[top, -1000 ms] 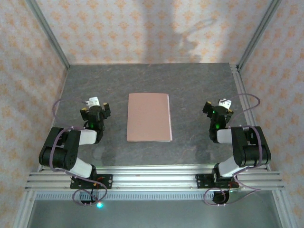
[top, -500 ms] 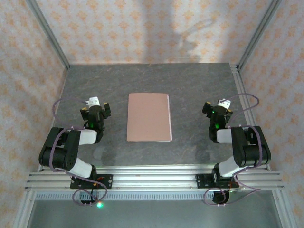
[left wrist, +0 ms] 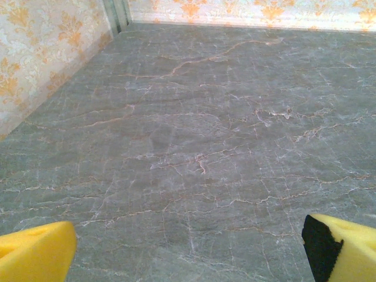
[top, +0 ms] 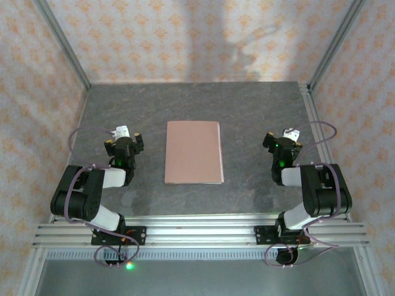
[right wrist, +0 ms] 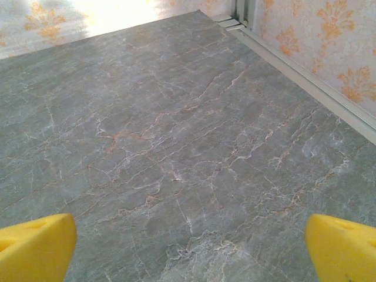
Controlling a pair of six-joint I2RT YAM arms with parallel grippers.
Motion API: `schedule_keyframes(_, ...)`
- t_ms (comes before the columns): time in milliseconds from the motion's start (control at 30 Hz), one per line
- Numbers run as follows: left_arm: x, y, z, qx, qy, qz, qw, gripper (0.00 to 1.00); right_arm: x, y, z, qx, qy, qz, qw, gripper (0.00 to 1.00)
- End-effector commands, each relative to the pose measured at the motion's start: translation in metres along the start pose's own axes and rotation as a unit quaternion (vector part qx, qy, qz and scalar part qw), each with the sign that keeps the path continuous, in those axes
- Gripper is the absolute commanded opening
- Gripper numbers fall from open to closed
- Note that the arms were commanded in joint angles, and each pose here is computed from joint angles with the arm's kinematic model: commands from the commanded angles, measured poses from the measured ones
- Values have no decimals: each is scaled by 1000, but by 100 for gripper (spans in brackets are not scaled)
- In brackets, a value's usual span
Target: Put the files into the folder
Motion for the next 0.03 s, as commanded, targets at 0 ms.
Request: schedule_keyframes(0, 0, -5, 1, 0, -2, -7, 1000, 100, 2, -6, 2, -6, 8, -10, 1000, 99)
Point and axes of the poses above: each hand's point on the last joint's axis, 136 mm out from that joint toward the fingers, its own x axis out along the fingers, its own z axis along the line the jaws close on, y = z × x, the point moved 6 cm from there along -x, back along the fingers, and after that the axes turned 6 degrees about x, right-handed, at the moved point
